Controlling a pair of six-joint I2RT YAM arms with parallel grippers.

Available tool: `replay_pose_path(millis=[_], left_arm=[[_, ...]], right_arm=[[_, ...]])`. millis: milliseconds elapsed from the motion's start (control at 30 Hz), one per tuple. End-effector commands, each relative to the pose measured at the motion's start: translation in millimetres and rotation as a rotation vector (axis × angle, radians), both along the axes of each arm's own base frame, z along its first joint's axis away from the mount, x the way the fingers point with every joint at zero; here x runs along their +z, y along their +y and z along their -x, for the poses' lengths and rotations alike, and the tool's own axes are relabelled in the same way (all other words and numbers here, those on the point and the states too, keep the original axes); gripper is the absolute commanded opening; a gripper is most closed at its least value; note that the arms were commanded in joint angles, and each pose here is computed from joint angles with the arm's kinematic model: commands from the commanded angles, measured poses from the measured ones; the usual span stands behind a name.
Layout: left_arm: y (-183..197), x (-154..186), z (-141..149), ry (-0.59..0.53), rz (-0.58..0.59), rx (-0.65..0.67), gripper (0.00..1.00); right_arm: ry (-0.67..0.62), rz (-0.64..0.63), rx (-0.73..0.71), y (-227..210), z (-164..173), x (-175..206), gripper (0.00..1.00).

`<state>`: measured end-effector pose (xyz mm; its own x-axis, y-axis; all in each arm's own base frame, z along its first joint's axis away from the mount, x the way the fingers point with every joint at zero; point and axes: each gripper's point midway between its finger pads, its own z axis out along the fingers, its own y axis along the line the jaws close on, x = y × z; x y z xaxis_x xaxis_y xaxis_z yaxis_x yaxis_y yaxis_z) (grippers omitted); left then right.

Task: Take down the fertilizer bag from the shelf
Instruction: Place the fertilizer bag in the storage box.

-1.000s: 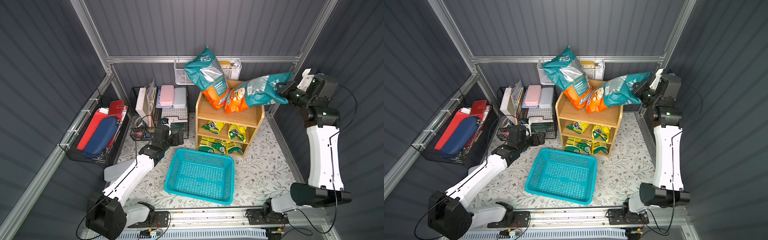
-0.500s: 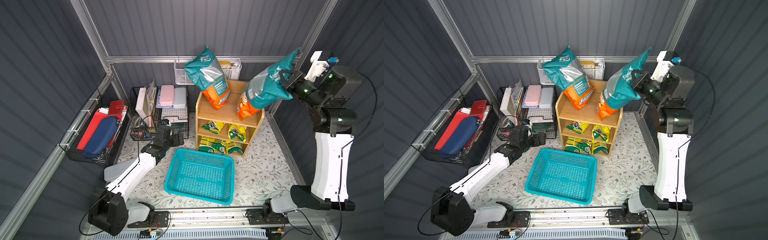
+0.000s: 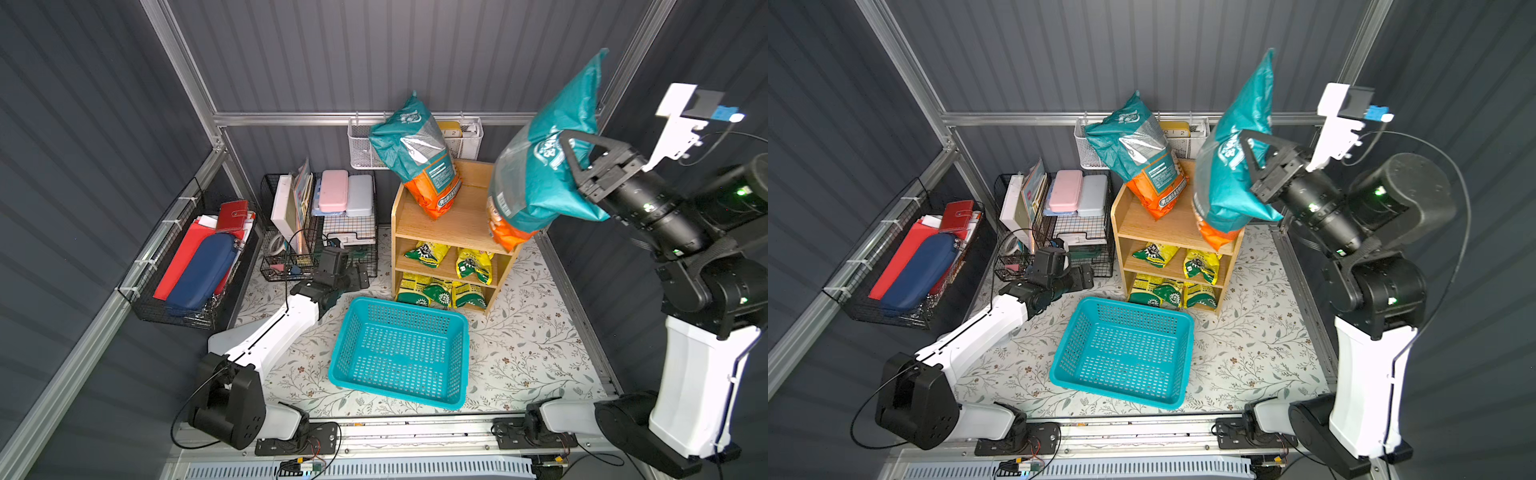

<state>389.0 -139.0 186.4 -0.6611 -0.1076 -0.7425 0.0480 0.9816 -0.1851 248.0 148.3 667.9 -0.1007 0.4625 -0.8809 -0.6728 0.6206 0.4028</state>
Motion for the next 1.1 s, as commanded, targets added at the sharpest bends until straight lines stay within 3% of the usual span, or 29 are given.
replay_pose_path(millis=[0,233,433,567,767,900,1067], left_arm=[[22,8,0,-0.011,-0.088,0.077,0.99],[57,21,7,-0.079,-0.226,0.186,0.99],[82,24,19,-0.108,-0.29,0.285,0.99],[79,14,26,-0.078,-0.256,0.273,0.99],[75,1,27,-0.048,-0.233,0.27,0.99],[71,-1,23,-0.039,-0.222,0.265,0.99],[66,-4,22,-0.021,-0.196,0.257,0.99]], right_arm=[[-0.118,0.048,0.068,37,2,8,0.0],[-0.087,0.16,0.099,101,4,-35,0.0],[0.098,0.177,0.063,141,-32,-123,0.0],[0.178,0.221,-0.033,138,-39,-161,0.0],[0.235,0.181,-0.14,113,-24,-188,0.0],[0.316,0.118,-0.118,112,-18,-213,0.0],[0.338,0.114,-0.062,126,-7,-214,0.0]])
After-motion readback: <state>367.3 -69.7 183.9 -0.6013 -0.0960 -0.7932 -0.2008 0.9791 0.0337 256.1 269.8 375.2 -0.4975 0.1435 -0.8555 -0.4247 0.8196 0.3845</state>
